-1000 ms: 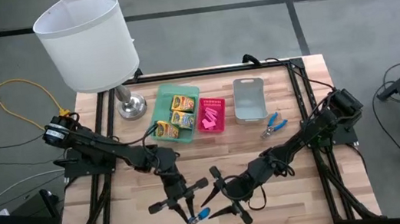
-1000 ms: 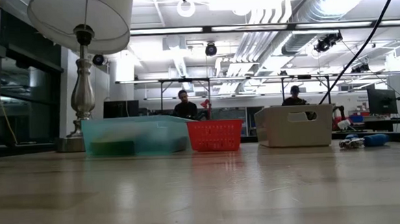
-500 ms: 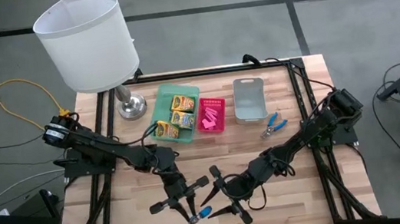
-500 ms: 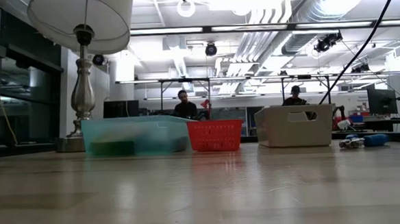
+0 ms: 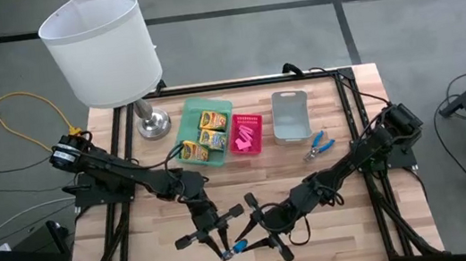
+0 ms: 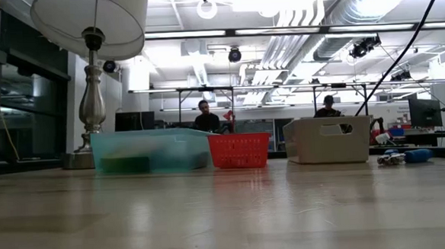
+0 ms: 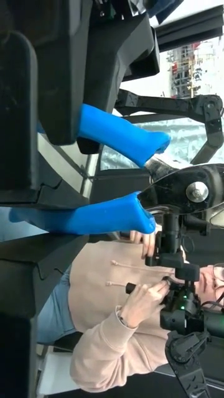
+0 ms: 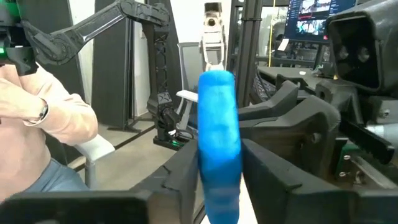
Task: Pick & Place School Supplies
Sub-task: Put the blue puncher into the gray bin
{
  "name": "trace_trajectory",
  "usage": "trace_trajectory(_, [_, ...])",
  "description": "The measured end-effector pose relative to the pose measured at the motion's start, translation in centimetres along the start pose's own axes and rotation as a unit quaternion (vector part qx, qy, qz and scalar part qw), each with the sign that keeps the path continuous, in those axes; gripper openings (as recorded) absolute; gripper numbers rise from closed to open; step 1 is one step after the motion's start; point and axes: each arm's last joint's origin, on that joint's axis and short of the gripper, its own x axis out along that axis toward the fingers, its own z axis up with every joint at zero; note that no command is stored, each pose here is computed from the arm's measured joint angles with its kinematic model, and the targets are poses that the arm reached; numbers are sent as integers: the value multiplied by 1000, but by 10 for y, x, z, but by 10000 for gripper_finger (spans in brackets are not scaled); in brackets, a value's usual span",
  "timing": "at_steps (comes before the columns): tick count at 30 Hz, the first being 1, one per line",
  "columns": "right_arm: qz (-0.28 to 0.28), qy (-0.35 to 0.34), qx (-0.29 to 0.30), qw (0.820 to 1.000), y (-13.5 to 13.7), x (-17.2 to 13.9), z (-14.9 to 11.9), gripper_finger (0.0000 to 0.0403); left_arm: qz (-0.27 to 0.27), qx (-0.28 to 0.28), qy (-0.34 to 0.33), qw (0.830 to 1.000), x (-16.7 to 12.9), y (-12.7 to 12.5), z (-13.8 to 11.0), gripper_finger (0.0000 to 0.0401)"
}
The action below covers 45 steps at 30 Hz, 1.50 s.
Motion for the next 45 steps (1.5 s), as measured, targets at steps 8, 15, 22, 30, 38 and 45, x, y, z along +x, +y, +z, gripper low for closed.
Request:
trace_trajectory(8, [0, 1, -1, 1000, 0, 0, 0, 86, -1, 0, 0, 1000, 0, 0, 0, 37])
trace_trajectory(15, [-2, 2, 0, 1000, 0, 0, 0, 86, 0, 3, -1, 1000, 0, 0, 0, 98])
trace_trajectory(22, [-3, 4, -1, 1000, 0, 0, -1, 79, -1, 4, -1, 1000, 0, 0, 0, 119])
trace_trajectory(30, [-4, 3, -2, 1000, 0, 0, -1, 80, -4, 3, 0, 1000, 0, 0, 0, 121])
trace_trajectory(38, [-4, 3, 5, 1000, 0, 0, -1, 80, -4, -8, 0, 1000, 0, 0, 0, 122])
trace_trajectory(45, [-1, 3, 17, 1000, 0, 0, -1, 80, -9, -9, 1, 1000, 0, -1, 0, 122])
